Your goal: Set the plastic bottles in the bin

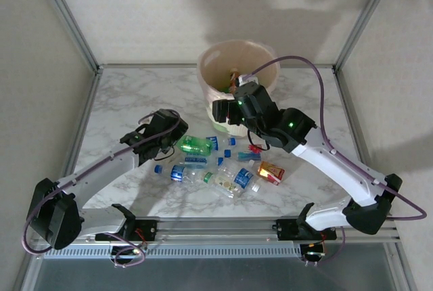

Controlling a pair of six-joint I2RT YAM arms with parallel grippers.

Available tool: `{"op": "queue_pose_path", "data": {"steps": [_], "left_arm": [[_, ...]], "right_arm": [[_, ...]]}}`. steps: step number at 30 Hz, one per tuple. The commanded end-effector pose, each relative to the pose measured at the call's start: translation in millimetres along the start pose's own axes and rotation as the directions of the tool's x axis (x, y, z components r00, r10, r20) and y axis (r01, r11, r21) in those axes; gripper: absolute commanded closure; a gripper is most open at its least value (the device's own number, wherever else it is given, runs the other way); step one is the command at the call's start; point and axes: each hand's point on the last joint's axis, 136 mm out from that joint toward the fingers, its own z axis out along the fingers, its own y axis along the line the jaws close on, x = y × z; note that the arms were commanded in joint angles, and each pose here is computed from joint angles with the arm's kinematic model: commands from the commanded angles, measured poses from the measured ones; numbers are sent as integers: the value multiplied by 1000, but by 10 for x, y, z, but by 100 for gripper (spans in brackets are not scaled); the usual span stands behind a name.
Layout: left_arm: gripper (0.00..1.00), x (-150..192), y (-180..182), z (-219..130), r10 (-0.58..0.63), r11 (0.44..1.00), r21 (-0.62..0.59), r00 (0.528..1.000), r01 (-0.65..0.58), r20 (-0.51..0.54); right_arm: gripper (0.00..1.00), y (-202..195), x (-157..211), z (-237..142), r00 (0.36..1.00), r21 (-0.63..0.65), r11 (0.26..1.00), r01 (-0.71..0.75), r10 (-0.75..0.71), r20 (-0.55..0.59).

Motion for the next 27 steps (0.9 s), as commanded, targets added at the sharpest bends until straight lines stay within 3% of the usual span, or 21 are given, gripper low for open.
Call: {"op": "queue_pose_path", "data": {"steps": [1, 7, 14, 17, 23, 27], "left_arm": [[27, -182, 98, -19, -35, 995, -90, 995, 43, 95], [31, -282, 241, 79, 10, 989, -151, 996, 3, 91], [32, -176, 257, 205, 62, 983, -177, 998, -56, 27], [28, -115, 219, 168, 55, 987, -151, 998, -53, 7], [17, -101, 155, -19, 47, 993, -107, 999, -45, 19], [17, -284, 192, -111, 48, 992, -121, 995, -37, 85]], "right_arm": [[11, 13, -74, -83, 998, -14, 999, -36, 37, 44], [12, 19, -40, -68, 998, -20, 999, -38, 39, 39], [12, 19, 23, -21, 999, -23, 999, -40, 41, 27], [11, 47, 101, 37, 1000, -33, 999, -31, 31, -2], [8, 506, 431, 72, 993, -276, 960, 33, -63, -103], [6, 633, 736, 199, 976, -334, 940, 66, -130, -173]]}}
